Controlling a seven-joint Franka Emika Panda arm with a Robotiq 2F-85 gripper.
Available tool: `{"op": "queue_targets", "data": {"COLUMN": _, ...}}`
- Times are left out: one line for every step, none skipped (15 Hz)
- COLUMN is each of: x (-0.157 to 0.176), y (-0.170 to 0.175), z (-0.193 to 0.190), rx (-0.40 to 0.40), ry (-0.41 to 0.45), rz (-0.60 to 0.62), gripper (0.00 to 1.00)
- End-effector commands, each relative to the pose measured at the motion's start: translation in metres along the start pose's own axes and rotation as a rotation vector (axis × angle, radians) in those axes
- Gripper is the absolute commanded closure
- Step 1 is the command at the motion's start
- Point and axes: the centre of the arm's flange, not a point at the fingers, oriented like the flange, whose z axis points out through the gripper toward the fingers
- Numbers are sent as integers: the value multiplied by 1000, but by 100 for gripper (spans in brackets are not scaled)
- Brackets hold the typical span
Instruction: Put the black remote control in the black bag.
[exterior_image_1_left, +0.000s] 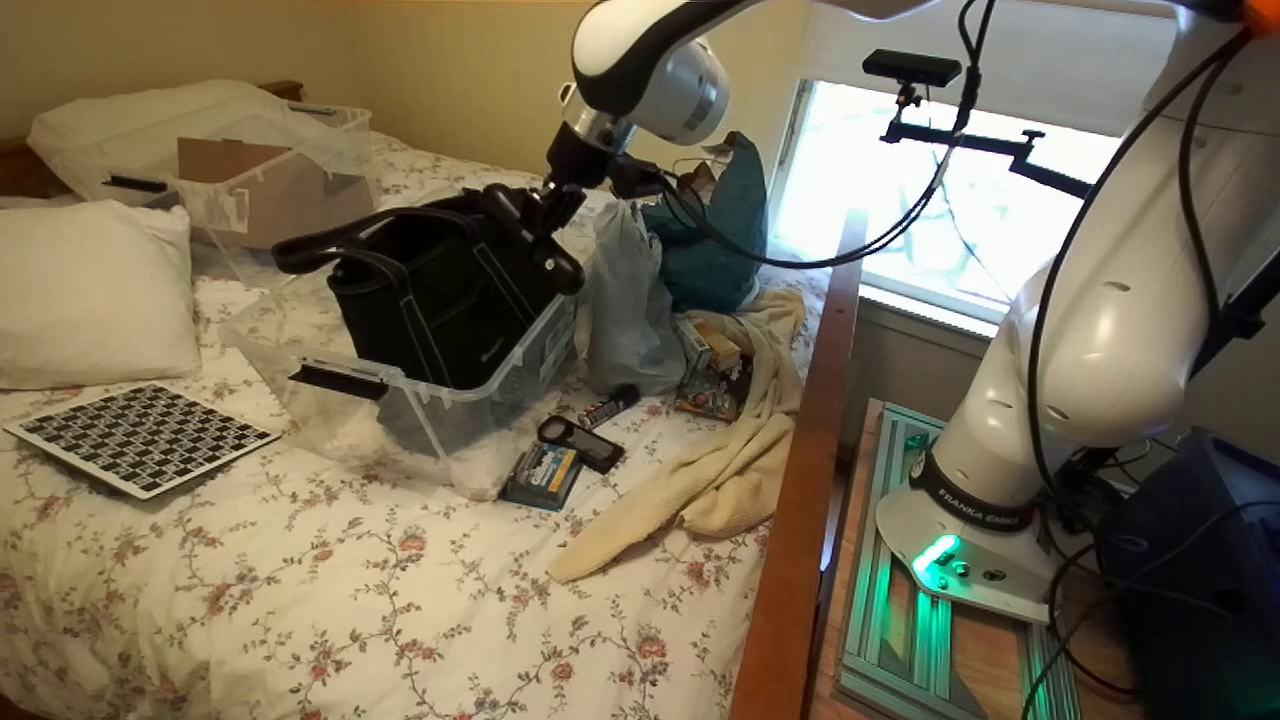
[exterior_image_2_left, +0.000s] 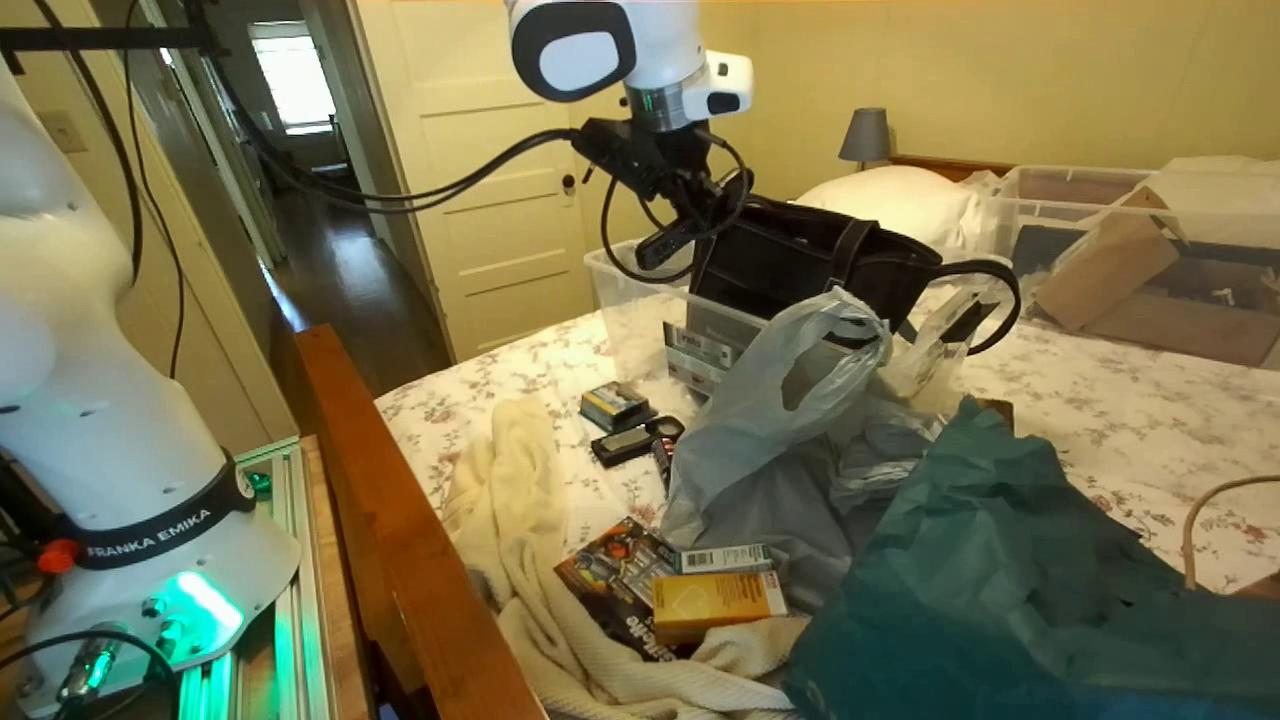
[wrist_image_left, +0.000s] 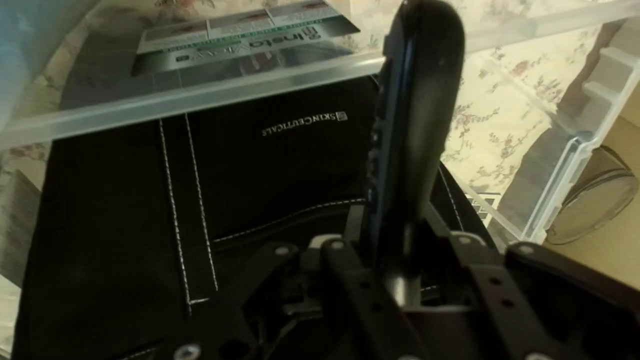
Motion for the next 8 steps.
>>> {"op": "queue_targets", "data": {"x": 43, "y": -4, "z": 14, "rx": 29, "ry": -21, "rz": -61, "gripper": 93}}
{"op": "queue_targets", "data": {"x": 50, "y": -6, "z": 15, "rx": 34, "ry": -24, "rz": -69, "gripper": 93}}
{"op": "queue_targets", "data": {"x": 57, "y": -7, "z": 18, "rx": 34, "ry": -29, "rz": -78, "gripper": 93}}
{"op": "queue_targets", "data": {"x": 63, "y": -8, "z": 19, "rx": 16, "ry": -29, "rz": -95, "gripper": 93}}
{"op": "queue_targets", "data": {"x": 71, "y": -9, "z": 20, "rx": -4, "ry": -34, "rz": -119, "gripper": 93}}
{"op": "queue_targets", "data": {"x": 78, "y": -9, "z": 21, "rx": -25, "ry": -36, "rz": -140, "gripper": 93}}
{"op": "queue_targets", "data": {"x": 85, "y": -10, "z": 22, "rx": -38, "ry": -38, "rz": -159, "gripper": 93}}
{"op": "queue_targets", "data": {"x": 92, "y": -11, "z": 23, "rx": -54, "ry": -38, "rz": -180, "gripper": 93}}
